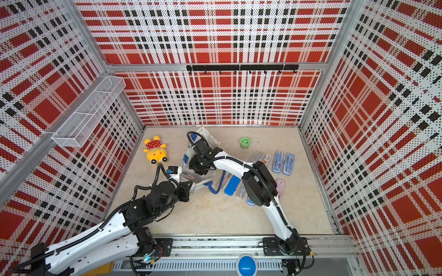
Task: Take out the compass set from the canvas bag
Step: Adjust the canvas bag at the center of the board.
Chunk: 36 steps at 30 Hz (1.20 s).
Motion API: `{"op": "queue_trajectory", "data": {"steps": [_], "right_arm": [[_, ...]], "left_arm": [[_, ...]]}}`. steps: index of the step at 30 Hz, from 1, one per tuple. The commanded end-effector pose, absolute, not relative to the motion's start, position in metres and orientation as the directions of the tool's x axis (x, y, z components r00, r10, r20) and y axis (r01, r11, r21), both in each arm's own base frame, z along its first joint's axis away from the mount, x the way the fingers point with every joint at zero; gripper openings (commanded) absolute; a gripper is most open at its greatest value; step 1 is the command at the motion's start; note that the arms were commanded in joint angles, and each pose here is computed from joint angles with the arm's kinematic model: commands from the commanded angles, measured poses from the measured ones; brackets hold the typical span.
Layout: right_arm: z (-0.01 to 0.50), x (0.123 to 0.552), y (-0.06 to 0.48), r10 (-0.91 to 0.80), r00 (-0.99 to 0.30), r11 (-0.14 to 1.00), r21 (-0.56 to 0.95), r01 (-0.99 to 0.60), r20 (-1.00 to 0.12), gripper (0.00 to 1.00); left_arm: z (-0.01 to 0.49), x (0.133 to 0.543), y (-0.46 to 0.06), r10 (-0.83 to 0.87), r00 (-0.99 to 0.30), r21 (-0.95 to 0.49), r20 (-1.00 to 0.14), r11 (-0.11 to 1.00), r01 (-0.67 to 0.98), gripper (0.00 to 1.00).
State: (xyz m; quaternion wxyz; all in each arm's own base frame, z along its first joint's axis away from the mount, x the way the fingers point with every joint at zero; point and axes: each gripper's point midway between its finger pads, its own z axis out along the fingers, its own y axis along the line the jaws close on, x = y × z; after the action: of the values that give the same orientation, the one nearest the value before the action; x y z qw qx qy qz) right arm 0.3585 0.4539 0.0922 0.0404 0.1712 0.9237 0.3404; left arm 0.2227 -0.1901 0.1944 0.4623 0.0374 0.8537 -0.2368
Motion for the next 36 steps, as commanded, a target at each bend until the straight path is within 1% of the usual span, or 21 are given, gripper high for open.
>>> {"op": "queue_trajectory", "data": {"steps": [1,5,7,10,13,21,24,27,30,36], "right_arm": [[0.109,0.388,0.476,0.389,-0.921,0.592,0.756,0.279,0.035,0.44],[0.14,0.412,0.478,0.378,-0.919,0.561,0.817,0.134,-0.109,0.5],[0.157,0.419,0.474,0.386,-0.909,0.53,0.844,0.08,-0.156,0.53],[0.183,0.426,0.468,0.42,-0.888,0.443,0.896,0.02,-0.188,0.58],[0.2,0.428,0.463,0.43,-0.878,0.394,0.919,-0.028,-0.211,0.6],[0.224,0.424,0.44,0.461,-0.834,0.414,0.905,-0.1,-0.303,0.62],[0.22,0.425,0.431,0.472,-0.824,0.432,0.897,-0.093,-0.313,0.62],[0.207,0.422,0.427,0.472,-0.83,0.447,0.892,-0.067,-0.299,0.62],[0.184,0.417,0.422,0.471,-0.841,0.473,0.881,-0.013,-0.266,0.62],[0.131,0.401,0.407,0.466,-0.867,0.555,0.821,0.129,-0.179,0.62]], "left_arm": [[0.217,0.221,-0.202,-0.19,-0.514,-0.411,-0.836,0.838,0.359,0.0],[0.209,0.215,-0.201,-0.183,-0.528,-0.416,-0.829,0.833,0.364,0.0],[0.204,0.212,-0.198,-0.178,-0.537,-0.413,-0.825,0.838,0.356,0.0],[0.196,0.209,-0.189,-0.166,-0.544,-0.392,-0.822,0.858,0.331,0.0],[0.191,0.211,-0.176,-0.155,-0.545,-0.356,-0.824,0.89,0.286,0.0],[0.203,0.222,-0.154,-0.025,-0.491,-0.158,-0.871,0.96,0.23,0.0],[0.209,0.227,-0.147,-0.002,-0.473,-0.11,-0.881,0.974,0.2,0.0],[0.213,0.23,-0.143,0.006,-0.451,-0.083,-0.892,0.981,0.176,0.0],[0.212,0.232,-0.147,0.001,-0.435,-0.087,-0.901,0.98,0.181,0.0],[0.197,0.226,-0.165,-0.033,-0.466,-0.155,-0.884,0.962,0.226,0.0]]}}
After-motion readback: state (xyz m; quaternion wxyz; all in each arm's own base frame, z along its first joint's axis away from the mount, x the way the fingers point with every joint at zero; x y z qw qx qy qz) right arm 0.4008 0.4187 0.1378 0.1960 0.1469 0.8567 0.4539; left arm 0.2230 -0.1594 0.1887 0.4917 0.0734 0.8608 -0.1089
